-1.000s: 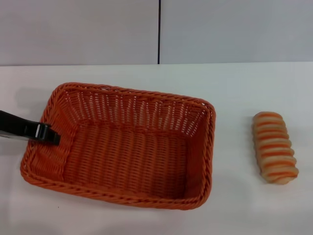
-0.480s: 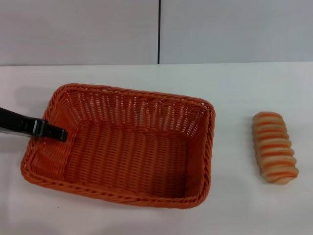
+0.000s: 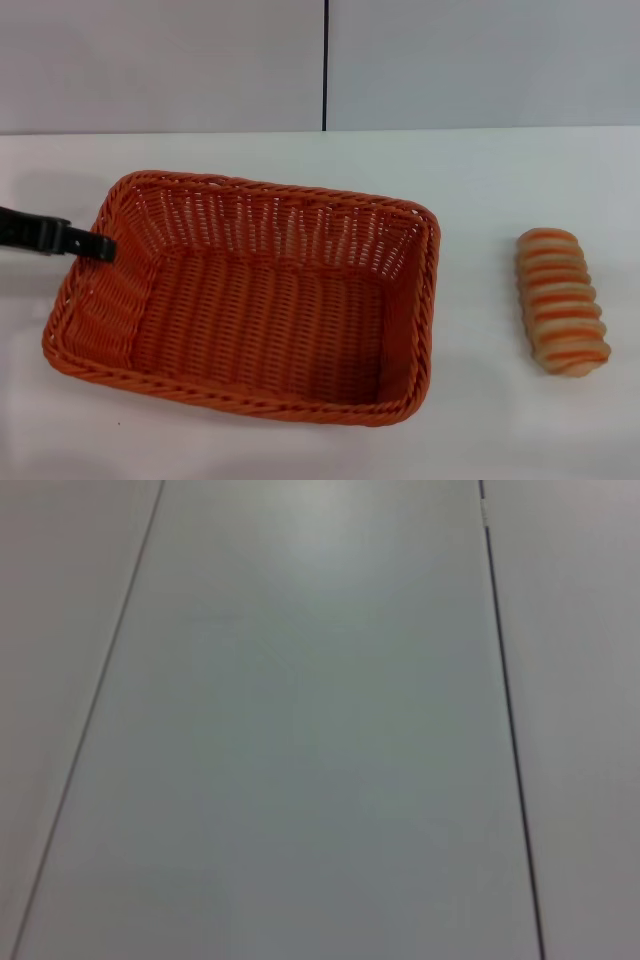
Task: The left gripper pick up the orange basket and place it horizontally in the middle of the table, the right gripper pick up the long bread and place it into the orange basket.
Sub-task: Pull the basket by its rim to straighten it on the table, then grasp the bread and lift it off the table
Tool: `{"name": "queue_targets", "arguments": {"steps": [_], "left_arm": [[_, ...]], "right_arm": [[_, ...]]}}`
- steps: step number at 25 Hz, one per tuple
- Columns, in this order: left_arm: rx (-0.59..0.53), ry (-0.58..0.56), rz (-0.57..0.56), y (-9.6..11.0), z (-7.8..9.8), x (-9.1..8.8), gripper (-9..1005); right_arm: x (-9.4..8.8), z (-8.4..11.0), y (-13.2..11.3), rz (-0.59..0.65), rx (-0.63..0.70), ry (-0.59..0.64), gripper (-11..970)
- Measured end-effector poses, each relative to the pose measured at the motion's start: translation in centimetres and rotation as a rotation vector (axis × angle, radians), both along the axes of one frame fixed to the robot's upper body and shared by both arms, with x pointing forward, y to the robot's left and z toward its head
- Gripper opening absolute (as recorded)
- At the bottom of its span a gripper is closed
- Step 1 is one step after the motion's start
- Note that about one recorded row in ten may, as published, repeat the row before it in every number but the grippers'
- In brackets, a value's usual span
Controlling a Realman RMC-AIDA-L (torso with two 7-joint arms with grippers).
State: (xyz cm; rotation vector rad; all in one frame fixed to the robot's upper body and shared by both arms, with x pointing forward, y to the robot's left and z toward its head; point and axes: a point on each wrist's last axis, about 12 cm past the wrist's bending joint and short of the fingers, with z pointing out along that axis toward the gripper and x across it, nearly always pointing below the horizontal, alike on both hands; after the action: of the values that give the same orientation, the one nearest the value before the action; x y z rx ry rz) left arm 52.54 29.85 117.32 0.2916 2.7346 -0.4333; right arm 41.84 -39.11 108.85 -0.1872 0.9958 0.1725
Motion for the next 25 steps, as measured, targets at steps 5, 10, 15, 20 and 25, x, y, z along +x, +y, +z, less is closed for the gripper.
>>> {"name": "queue_targets", "arguments": {"steps": [5, 10, 15, 20, 25], "left_arm": [[0.007, -0.095, 0.015, 1.3, 1.8, -0.2, 810], [-0.083, -0.305, -0.023, 2.2, 3.7, -0.1, 810], [-0.276, -0.592, -0.134, 2.3, 3.8, -0.8, 810], [-0.339, -0.678, -0.188, 2.5, 2.0, -1.0, 810], [-0.418, -0.793, -0.251, 2.8, -0.6, -1.5, 810]], "right_arm": [[-0.4, -0.1, -0.7, -0.023, 0.05, 0.019, 823], [-0.3, 0.9, -3.0, 0.03, 0.112, 0.126, 824], [-0.2, 3.2, -5.2, 0.15, 0.145, 0.325, 824], [0.1, 5.7, -6.5, 0.235, 0.196, 0.564, 823], [1.3, 8.3, -7.1, 0.272, 0.231, 0.877, 824]]}}
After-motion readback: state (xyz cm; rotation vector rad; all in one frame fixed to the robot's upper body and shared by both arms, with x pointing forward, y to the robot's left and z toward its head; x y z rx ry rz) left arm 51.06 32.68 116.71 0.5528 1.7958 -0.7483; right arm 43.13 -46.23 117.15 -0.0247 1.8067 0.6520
